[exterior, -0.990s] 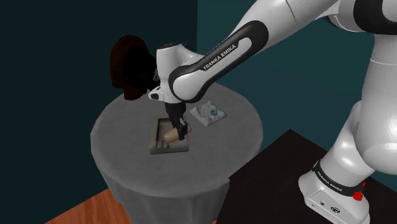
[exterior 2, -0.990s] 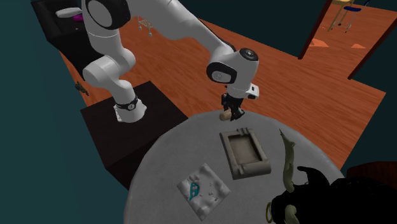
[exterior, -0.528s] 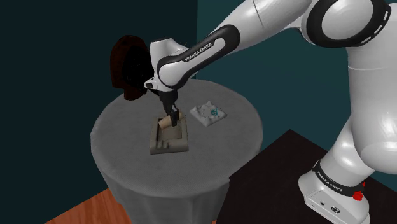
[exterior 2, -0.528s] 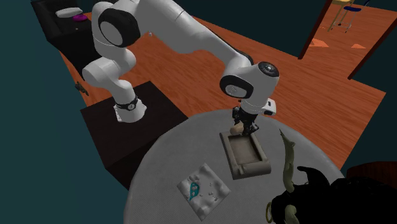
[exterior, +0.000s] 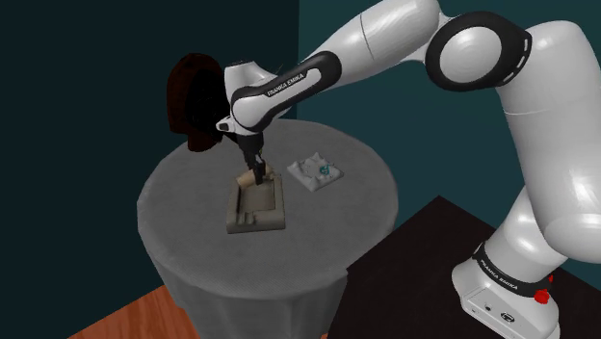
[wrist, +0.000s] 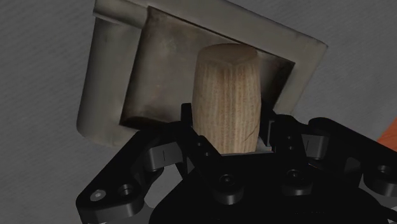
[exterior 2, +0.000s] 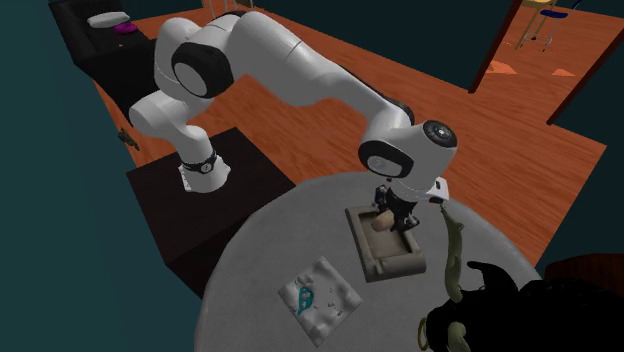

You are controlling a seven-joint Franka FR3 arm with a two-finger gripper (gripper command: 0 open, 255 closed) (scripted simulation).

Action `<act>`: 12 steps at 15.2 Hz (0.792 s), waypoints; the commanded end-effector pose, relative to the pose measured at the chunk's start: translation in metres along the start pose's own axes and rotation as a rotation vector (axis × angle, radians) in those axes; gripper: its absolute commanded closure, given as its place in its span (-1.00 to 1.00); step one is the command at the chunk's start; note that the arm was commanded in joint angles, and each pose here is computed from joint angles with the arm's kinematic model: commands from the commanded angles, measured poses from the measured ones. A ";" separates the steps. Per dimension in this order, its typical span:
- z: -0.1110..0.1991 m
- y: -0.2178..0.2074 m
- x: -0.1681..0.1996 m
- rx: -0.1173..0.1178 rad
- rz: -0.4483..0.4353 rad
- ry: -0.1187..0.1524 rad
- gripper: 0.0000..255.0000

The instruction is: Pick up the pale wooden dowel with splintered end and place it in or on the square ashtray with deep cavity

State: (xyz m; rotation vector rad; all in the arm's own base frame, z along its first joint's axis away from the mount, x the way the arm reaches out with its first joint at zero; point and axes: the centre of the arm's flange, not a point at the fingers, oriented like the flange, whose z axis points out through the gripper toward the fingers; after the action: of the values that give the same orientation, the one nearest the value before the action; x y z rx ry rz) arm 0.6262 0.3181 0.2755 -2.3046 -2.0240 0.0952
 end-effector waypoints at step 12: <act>0.047 0.005 0.000 0.000 0.000 0.000 1.00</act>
State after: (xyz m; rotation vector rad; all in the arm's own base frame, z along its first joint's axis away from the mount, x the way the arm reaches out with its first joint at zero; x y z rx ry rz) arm 0.6267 0.3179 0.2286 -2.3043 -2.0243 0.0949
